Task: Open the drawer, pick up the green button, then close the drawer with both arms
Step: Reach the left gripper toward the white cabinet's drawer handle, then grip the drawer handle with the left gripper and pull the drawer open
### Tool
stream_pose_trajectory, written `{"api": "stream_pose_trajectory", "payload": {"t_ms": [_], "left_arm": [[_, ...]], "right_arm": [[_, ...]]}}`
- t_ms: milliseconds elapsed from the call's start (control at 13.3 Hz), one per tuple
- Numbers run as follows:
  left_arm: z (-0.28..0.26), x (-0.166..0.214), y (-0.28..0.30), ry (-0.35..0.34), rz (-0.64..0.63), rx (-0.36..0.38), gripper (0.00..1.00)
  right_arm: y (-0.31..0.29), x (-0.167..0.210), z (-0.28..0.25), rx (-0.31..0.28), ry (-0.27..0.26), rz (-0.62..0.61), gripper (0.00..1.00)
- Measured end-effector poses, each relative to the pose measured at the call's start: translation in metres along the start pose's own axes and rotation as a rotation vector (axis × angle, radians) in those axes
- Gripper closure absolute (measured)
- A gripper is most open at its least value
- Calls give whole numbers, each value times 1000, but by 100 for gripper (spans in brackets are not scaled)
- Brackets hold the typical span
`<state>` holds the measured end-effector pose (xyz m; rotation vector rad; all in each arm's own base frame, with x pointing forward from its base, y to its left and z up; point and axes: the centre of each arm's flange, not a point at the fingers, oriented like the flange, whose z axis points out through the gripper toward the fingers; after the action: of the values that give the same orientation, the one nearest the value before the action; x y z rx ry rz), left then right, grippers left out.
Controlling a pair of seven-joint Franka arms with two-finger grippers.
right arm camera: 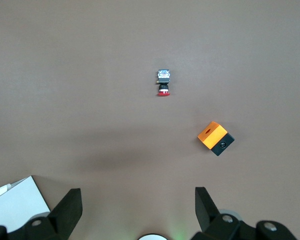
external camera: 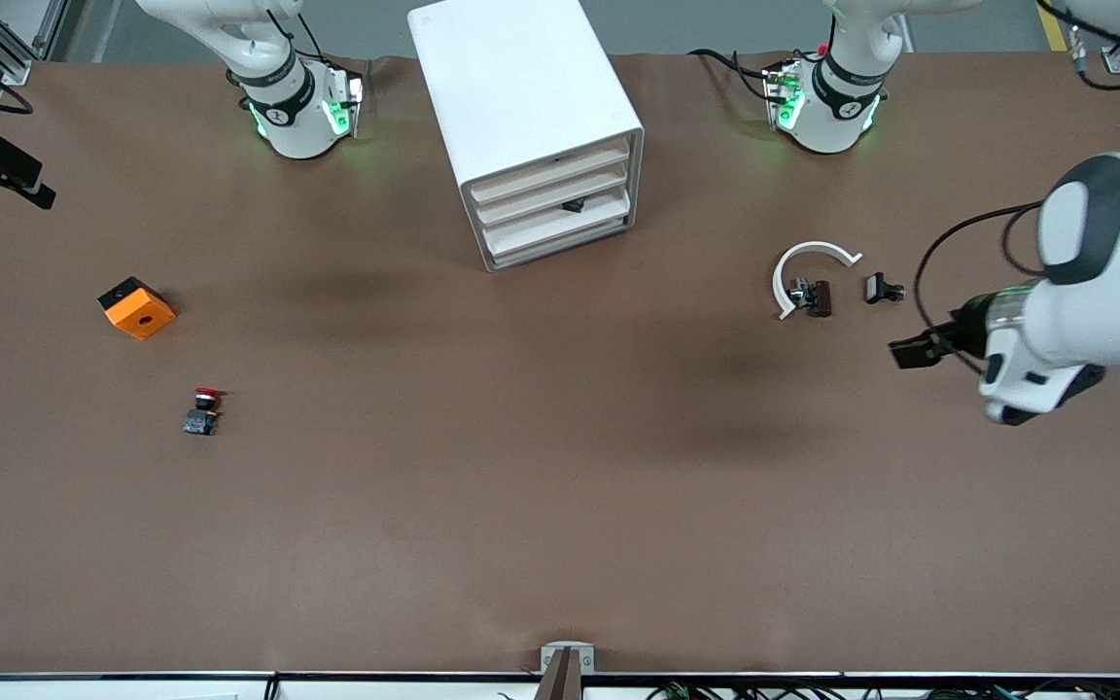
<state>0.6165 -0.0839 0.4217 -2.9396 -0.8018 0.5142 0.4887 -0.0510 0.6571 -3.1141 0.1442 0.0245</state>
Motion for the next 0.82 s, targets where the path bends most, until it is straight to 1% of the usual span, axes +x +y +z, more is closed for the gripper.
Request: {"api": "stream_pose_trajectory", "payload": {"t_ms": [225,450,600,750,825], "left_arm": [[59,-31,79,-44,-160,54,0],[136,-58,139,-104,-405,130,0],[186,-82,172,-143,-631,192,0],[218,-108,200,-180,-892,245,0],[228,-119,210,-202,-1001,272,0]], "right_arm": [[0,0,-1,0,3,0,0],[0,0,-1,0,7,0,0],[0,0,-5,0,16,0,0],[1,0,-10,0,26,5,0],[2,2,-8,-1,21,8,0]]}}
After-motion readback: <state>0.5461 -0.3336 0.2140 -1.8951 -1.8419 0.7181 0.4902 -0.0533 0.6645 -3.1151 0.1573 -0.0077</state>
